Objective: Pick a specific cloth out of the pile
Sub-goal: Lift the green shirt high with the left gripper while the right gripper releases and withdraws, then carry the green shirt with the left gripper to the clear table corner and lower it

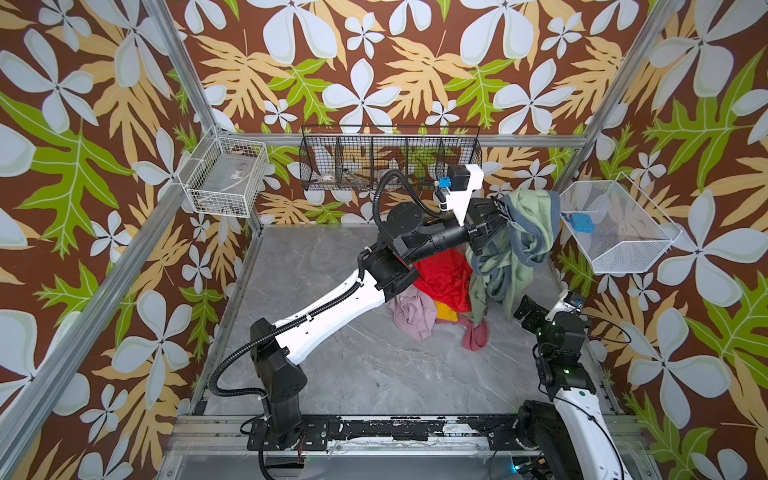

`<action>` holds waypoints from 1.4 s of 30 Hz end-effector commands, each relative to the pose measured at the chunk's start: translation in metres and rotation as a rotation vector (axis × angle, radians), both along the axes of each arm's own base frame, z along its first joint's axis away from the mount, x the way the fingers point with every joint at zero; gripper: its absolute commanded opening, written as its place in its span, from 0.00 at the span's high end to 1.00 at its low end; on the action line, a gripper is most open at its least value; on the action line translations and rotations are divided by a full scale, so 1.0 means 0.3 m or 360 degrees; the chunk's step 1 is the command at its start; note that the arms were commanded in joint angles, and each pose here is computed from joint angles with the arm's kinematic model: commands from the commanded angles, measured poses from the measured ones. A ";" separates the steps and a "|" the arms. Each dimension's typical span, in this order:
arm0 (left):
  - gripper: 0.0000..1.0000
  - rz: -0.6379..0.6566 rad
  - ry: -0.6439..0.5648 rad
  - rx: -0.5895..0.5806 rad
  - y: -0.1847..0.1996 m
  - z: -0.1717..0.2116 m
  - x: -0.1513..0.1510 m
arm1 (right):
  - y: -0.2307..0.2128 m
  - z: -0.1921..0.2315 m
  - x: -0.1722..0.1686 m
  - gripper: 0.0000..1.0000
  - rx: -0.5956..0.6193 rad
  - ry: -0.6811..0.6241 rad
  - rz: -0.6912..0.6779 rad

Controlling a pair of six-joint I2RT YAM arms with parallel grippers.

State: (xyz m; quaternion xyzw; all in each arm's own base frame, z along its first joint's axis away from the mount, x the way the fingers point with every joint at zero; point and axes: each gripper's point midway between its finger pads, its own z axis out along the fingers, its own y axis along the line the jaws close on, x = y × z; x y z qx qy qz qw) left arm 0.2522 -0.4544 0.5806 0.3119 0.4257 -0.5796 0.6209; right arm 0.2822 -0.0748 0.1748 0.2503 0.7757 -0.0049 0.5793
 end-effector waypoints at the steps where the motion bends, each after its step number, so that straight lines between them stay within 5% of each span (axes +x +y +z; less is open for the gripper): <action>1: 1.00 0.0005 -0.0107 -0.0064 0.017 0.069 -0.022 | -0.008 0.019 0.001 0.00 -0.0007 -0.0039 -0.0024; 15: 1.00 0.0455 -0.0269 -0.0031 0.143 0.220 0.046 | -0.009 0.017 -0.001 0.00 -0.0014 -0.0043 -0.0027; 29: 1.00 0.1209 -0.0215 0.0157 0.575 0.154 0.158 | 0.014 0.020 0.012 0.00 0.0027 -0.0080 0.0032; 42: 1.00 0.2015 -0.0046 0.0266 1.148 0.094 0.230 | 0.052 0.023 0.062 0.02 0.0086 -0.0101 0.0146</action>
